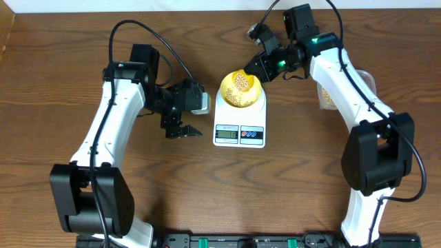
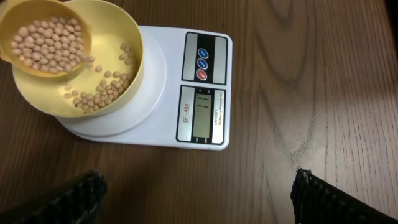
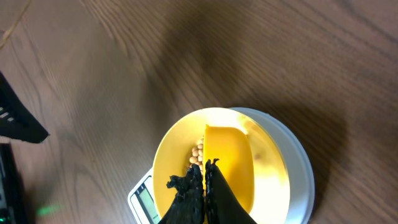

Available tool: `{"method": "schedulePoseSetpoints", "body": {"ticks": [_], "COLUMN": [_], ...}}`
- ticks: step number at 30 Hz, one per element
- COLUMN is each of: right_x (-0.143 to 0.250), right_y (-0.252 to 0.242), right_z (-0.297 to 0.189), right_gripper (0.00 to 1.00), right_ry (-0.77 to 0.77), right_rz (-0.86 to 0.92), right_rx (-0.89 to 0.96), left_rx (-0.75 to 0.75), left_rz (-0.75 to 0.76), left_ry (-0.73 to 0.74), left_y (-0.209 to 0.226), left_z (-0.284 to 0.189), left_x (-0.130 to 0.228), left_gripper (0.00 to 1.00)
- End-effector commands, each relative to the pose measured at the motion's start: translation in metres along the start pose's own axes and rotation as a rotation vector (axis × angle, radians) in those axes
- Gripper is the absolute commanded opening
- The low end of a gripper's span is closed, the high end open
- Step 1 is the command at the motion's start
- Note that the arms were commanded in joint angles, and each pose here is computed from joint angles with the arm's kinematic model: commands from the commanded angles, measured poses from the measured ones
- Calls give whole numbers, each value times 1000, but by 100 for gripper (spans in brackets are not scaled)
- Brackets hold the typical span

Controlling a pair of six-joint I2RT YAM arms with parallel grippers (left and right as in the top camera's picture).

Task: Scoop item into bowl and weigh 50g on scale
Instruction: 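Tilt the scoop with the right gripper to pour soybeans into the bowl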

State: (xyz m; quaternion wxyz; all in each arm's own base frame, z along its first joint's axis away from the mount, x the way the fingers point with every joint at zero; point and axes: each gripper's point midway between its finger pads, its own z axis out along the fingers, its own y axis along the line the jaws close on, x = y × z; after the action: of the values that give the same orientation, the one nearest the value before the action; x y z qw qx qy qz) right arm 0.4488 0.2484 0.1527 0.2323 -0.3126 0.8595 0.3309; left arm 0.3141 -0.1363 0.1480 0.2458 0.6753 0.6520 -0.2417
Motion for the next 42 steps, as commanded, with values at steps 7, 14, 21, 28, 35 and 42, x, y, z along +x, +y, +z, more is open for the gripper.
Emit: {"method": "schedulePoseSetpoints", "body": {"ticks": [7, 14, 21, 28, 35, 42], "right_x": [-14, -13, -14, -14, -15, -20], "right_y": [16, 16, 16, 16, 16, 21], "right_z": [-19, -19, -19, -19, -20, -28], "right_gripper": [1, 1, 1, 1, 1, 1], "right_ry": [-43, -41, -42, -44, -45, -60], "right_rz": [-86, -132, -152, -171, -233, -293], "right_rx": [-2, -2, -1, 0, 5, 12], "left_rx": [12, 12, 12, 12, 12, 12], "left_rz": [-1, -1, -1, -1, -1, -1], "left_ry": [-4, -4, -4, -4, -4, -4], "left_y": [-3, -3, -3, -3, -3, -3], "left_z": [1, 1, 1, 1, 1, 1], "left_x": [1, 1, 1, 1, 1, 1], "left_gripper": [98, 98, 97, 98, 98, 98]}}
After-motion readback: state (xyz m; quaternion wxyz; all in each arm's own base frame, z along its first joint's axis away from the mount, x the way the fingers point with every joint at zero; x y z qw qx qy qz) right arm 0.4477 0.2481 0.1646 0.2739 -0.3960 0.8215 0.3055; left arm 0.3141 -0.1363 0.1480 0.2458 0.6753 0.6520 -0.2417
